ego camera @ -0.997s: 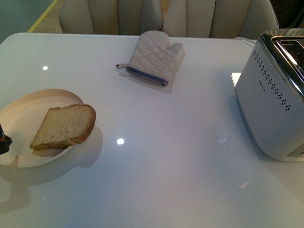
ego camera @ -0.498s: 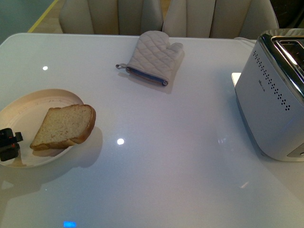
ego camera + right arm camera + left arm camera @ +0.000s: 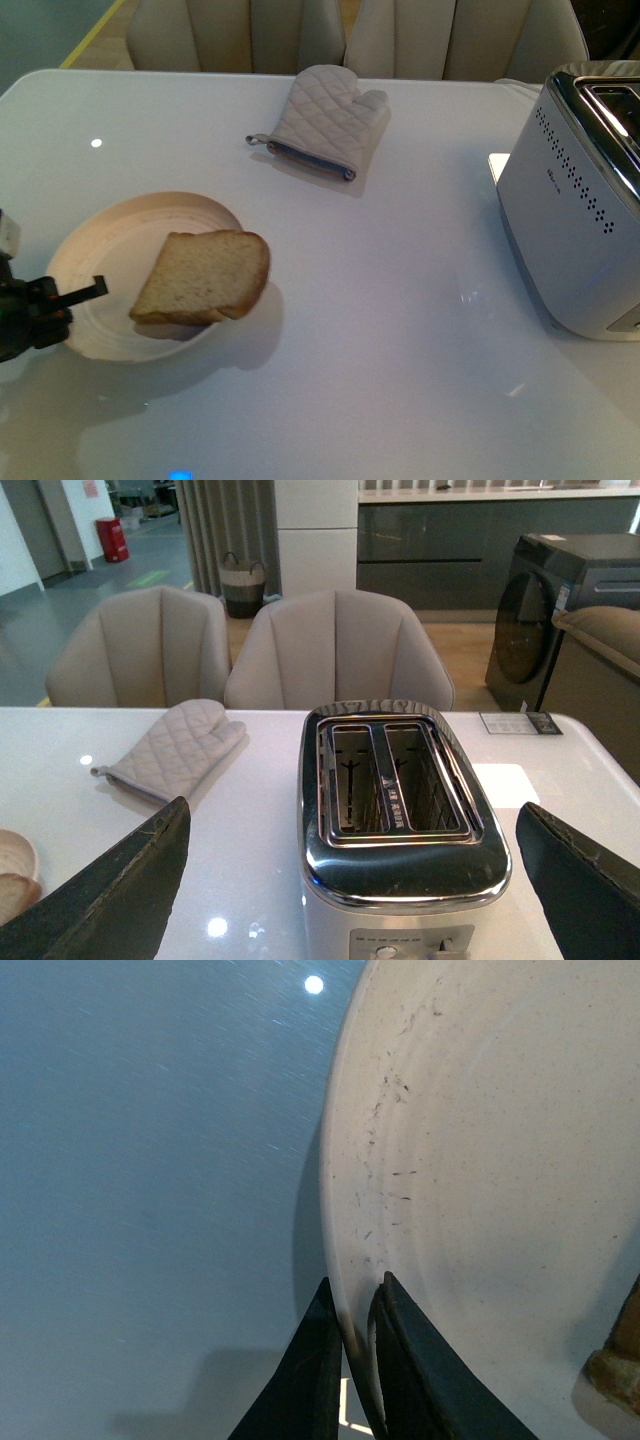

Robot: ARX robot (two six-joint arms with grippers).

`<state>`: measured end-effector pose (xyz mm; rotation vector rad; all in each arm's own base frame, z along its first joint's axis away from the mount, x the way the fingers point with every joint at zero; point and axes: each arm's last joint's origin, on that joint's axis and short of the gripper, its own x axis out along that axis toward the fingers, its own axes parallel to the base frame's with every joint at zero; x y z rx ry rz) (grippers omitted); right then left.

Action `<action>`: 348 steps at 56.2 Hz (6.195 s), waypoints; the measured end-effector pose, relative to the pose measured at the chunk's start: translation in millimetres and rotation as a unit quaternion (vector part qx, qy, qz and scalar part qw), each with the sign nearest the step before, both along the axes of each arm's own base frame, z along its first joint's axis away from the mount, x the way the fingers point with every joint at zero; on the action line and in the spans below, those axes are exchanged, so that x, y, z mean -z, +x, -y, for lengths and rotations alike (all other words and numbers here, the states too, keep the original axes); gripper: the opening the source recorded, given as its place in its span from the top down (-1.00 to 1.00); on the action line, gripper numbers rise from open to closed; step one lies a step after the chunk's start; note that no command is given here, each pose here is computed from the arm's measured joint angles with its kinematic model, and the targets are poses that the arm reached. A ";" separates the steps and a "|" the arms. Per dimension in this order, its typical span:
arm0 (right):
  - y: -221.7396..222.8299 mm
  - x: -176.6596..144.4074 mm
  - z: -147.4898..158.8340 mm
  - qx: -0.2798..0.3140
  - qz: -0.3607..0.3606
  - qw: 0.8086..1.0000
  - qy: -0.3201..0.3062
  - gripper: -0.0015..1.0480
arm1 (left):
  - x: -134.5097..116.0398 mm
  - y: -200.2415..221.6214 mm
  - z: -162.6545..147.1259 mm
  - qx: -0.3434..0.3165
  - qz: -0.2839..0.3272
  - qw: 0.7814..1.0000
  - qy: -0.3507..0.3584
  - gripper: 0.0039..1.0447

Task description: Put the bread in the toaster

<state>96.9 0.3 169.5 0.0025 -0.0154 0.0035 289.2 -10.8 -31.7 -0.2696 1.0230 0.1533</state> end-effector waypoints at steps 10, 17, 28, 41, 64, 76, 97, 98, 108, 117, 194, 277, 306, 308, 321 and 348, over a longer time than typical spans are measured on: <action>0.0 0.0 0.0 0.000 0.000 1.000 0.000 -0.83 | -1.0 -6.9 41.8 0.014 -0.019 1.000 -0.018 0.91; 0.0 0.0 0.0 0.000 0.000 1.000 0.000 -0.83 | -1.1 -9.8 66.2 0.013 -0.028 0.999 -0.027 0.91; 0.0 0.0 0.0 0.000 0.000 1.000 0.000 -0.83 | -2.6 -10.6 97.2 0.015 -0.035 0.998 -0.040 0.91; 0.0 0.0 0.0 0.000 0.000 1.000 0.000 -0.83 | -3.6 -9.9 123.0 0.015 -0.041 0.998 -0.051 0.91; 0.0 0.0 0.0 0.000 0.000 1.000 0.000 -0.83 | -24.4 -12.9 107.4 -0.021 0.006 0.995 -0.101 -0.21; 0.0 0.0 0.0 0.000 0.000 1.000 0.000 -0.83 | -77.6 -6.9 74.9 -0.062 0.102 0.981 -0.151 -0.85; 0.0 0.0 0.0 0.000 0.000 1.000 0.000 -0.83 | -169.5 -38.3 12.8 -0.102 0.254 0.940 -0.204 -0.86; 0.0 0.0 0.0 0.000 0.000 1.000 0.000 -0.83 | -175.6 -41.0 9.8 -0.101 0.265 0.937 -0.205 -0.86; 0.0 0.0 0.0 0.000 0.000 1.000 0.000 -0.83 | -211.5 -68.7 -7.6 -0.068 0.395 0.906 -0.138 -0.70; 0.0 0.0 0.0 0.000 0.000 1.000 0.000 -0.83 | -211.8 -93.6 -10.4 0.036 0.488 0.870 0.058 -0.12; 0.0 0.0 0.0 0.000 0.000 1.000 0.000 -0.83 | -202.3 -175.4 -10.6 0.069 0.494 0.858 0.122 0.95; 4.3 11.0 -2.9 0.052 -0.197 0.978 0.053 -0.83 | -199.1 -191.9 -10.7 0.070 0.492 0.859 0.123 -0.86; 69.6 2.0 -58.9 -0.054 -0.314 0.932 0.173 -0.83 | -199.1 -191.9 -10.7 0.070 0.492 0.859 0.123 -0.86; 72.9 6.4 -62.9 -0.055 -0.329 0.925 0.183 -0.83 | -199.1 -191.9 -10.7 0.070 0.492 0.859 0.123 -0.86; 108.6 40.1 -81.1 -0.054 -0.407 0.878 0.246 -0.83 | -199.1 -191.9 -10.7 0.070 0.492 0.859 0.123 -0.86; 171.1 135.7 -92.7 -0.016 -0.503 0.820 0.272 -0.83 | -199.1 -191.9 -10.7 0.070 0.492 0.859 0.123 -0.86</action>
